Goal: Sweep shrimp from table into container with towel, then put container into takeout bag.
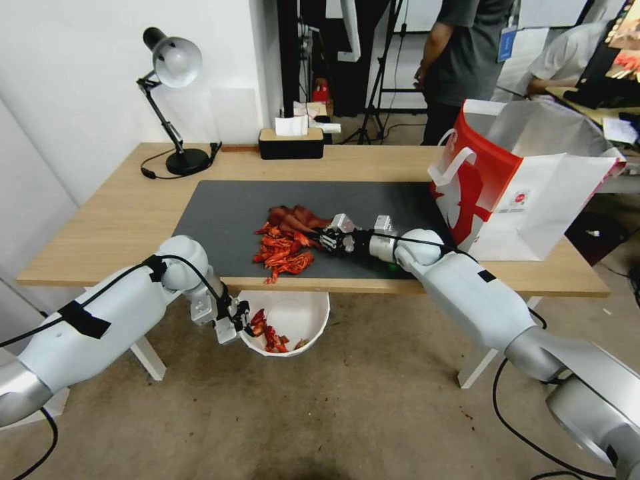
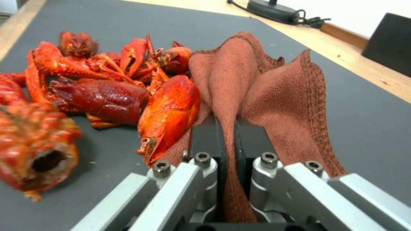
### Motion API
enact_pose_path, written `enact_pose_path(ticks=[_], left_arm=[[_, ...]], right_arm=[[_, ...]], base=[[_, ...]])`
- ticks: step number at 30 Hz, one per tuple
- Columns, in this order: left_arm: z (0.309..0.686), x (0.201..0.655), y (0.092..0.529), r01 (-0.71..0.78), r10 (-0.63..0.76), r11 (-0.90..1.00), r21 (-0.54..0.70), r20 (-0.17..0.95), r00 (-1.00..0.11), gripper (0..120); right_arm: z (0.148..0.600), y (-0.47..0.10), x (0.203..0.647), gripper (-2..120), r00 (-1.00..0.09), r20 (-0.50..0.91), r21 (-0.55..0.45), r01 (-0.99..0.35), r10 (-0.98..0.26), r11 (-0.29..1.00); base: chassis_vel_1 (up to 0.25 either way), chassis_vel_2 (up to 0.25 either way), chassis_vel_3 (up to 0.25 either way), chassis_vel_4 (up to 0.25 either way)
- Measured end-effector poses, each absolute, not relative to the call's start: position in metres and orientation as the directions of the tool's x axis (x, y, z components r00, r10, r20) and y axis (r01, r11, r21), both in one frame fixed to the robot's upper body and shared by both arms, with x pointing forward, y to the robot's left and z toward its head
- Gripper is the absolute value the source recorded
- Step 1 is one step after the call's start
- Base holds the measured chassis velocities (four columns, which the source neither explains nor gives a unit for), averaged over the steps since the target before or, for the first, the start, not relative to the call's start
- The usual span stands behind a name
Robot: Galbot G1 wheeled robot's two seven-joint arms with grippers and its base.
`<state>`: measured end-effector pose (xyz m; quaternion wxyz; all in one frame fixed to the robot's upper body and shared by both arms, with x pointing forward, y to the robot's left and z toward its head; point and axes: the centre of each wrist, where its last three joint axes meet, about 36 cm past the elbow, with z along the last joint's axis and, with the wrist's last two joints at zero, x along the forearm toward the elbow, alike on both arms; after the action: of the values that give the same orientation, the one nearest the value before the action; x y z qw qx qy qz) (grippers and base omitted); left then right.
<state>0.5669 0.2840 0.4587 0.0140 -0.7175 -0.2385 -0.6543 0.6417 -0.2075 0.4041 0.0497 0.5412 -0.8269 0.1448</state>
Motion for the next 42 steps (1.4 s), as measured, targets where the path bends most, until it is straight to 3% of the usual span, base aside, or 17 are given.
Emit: enact_pose_path(ticks=[42], left_arm=[[0.462, 0.568, 0.289, 0.364, 0.319, -0.885, 0.289, 0.948, 0.023, 0]], right_arm=[[0.410, -0.206, 0.599, 2, -0.258, 0.237, -0.100, -0.965, -0.936, 0.241]], base=[[0.000, 0.000, 0.000, 0.000]])
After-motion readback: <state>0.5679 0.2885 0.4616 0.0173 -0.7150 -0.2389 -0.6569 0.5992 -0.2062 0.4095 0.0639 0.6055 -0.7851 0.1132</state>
